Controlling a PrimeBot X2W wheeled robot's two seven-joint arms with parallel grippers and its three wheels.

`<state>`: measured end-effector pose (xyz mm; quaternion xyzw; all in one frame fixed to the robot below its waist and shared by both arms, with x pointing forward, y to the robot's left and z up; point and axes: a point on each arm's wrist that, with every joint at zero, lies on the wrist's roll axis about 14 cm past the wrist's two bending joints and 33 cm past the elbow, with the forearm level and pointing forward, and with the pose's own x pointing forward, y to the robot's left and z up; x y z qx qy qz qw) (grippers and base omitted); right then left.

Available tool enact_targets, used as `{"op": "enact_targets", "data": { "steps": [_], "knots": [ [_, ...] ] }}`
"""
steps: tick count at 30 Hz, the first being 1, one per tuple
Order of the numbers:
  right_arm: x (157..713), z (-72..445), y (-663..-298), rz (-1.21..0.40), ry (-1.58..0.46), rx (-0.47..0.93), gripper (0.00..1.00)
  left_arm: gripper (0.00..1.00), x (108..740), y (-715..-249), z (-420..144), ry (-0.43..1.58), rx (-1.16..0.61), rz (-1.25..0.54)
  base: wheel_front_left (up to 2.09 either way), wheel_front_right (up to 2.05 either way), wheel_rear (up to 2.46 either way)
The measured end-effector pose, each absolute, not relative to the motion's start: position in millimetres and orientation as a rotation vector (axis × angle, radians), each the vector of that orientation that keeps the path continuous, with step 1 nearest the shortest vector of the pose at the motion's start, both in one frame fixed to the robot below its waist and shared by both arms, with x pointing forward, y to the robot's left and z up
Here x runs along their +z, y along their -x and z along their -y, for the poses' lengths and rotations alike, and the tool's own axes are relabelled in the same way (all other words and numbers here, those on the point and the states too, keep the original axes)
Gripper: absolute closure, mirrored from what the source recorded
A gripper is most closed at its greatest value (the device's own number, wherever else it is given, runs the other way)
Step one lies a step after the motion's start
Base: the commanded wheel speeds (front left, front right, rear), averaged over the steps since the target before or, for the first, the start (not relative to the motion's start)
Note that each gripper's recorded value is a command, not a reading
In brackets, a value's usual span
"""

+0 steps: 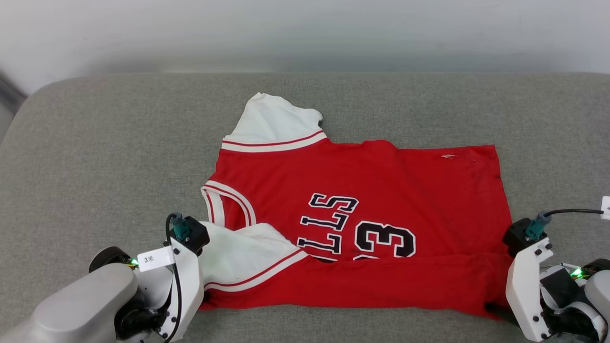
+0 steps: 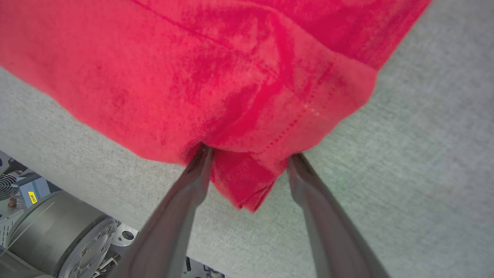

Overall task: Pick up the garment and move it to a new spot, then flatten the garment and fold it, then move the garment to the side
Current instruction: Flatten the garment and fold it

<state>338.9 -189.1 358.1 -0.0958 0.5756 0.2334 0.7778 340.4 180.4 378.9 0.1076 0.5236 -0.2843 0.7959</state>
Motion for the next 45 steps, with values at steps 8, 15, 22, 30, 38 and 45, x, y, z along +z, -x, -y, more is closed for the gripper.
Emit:
{"op": "enact_targets", "data": {
  "steps": [8,15,22,30,38,45],
  "knots": [
    [384,187,-343,-1.092,0.195,0.523,1.00,1.00,387,-325,-178,-0.192,-0.610,-1.098,0.00,0.00,0.00],
    [403,208,-322,-1.046,0.210,0.508,1.00,1.00,400,-300,-182,-0.165,-0.620,-1.079,0.00,0.00,0.00],
    [389,219,-298,-1.121,0.191,0.493,1.00,1.00,388,-279,-178,-0.132,-0.627,-1.119,0.00,0.00,0.00],
    [374,210,-298,-1.124,0.167,0.489,0.00,0.00,374,-278,-178,-0.098,-0.600,-1.148,0.00,0.00,0.00],
    [438,201,-349,-0.723,0.143,0.471,0.00,0.00,425,-304,-193,-0.136,-0.561,-0.956,0.00,0.00,0.00],
    [510,206,-391,-0.294,0.094,0.377,0.00,0.00,501,-368,-196,-0.233,-0.494,-0.642,0.00,0.00,0.00]
  ]
}}
